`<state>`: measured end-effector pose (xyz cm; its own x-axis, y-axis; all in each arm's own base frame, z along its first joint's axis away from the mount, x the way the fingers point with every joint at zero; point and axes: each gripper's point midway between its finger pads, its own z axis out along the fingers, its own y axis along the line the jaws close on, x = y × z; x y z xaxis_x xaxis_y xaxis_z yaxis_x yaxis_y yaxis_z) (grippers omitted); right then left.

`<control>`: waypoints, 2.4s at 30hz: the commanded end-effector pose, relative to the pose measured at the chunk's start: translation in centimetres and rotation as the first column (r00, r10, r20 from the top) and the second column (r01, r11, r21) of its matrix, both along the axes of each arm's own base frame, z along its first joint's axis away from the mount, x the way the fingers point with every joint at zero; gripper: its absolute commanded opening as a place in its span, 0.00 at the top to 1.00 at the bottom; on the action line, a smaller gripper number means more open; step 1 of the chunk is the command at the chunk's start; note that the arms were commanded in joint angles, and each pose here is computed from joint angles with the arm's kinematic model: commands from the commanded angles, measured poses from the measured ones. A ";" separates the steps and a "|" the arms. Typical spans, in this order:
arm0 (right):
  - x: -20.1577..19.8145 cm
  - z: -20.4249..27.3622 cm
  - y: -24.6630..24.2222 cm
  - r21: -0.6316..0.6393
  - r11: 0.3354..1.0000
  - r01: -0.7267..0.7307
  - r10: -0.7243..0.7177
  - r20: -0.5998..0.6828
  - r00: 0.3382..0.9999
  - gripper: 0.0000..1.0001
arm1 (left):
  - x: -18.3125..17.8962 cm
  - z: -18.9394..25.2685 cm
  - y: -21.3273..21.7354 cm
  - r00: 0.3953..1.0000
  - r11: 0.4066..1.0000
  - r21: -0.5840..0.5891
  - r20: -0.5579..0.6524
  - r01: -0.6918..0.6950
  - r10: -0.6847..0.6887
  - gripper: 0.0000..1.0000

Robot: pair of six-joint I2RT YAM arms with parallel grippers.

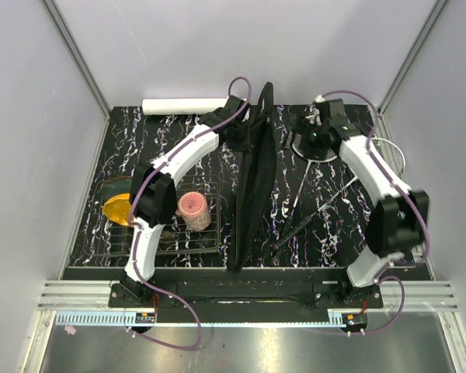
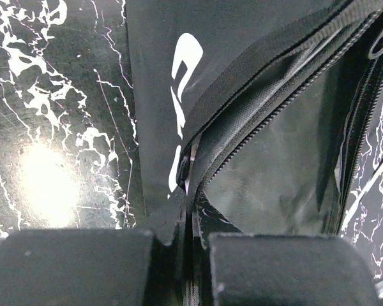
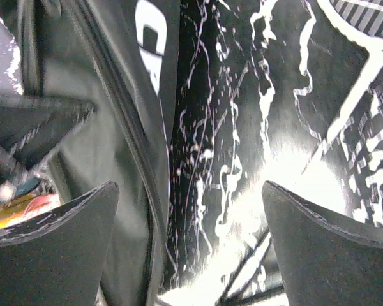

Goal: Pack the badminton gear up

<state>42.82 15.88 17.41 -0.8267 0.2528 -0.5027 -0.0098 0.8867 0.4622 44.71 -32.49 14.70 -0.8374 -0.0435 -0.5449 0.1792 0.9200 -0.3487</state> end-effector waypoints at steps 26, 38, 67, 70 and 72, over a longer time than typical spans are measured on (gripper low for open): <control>-3.0 -12.5 -19.5 0.334 0.682 0.651 -0.615 -0.219 0.757 0.30 | 2.5 2.3 -2.8 0.964 0.980 -0.074 0.184 -0.183 0.194 1.00; -1.2 -11.8 -21.7 0.266 0.719 0.642 -0.647 -0.083 0.758 0.85 | 3.8 1.5 -0.5 0.927 0.958 0.019 0.258 -0.286 0.272 1.00; 0.1 9.0 -5.0 -0.449 0.892 -0.052 0.191 0.268 0.944 1.00 | -0.6 12.3 13.3 0.636 0.684 0.047 0.417 -0.728 0.649 1.00; -0.8 8.7 -3.3 -0.460 0.882 -0.106 0.248 0.259 0.933 1.00 | -0.5 12.1 13.9 0.620 0.670 0.044 0.424 -0.741 0.659 1.00; -1.6 8.5 -2.3 -0.467 0.874 -0.135 0.280 0.255 0.926 1.00 | 0.6 10.2 13.3 0.660 0.693 0.041 0.352 -0.720 0.664 1.00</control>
<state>42.50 11.47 24.28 -0.6749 -0.1323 -0.7260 -0.2055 0.9786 0.0127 43.70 -20.16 24.02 -0.4687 -0.3570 -0.8080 -0.4328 0.8902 -0.1423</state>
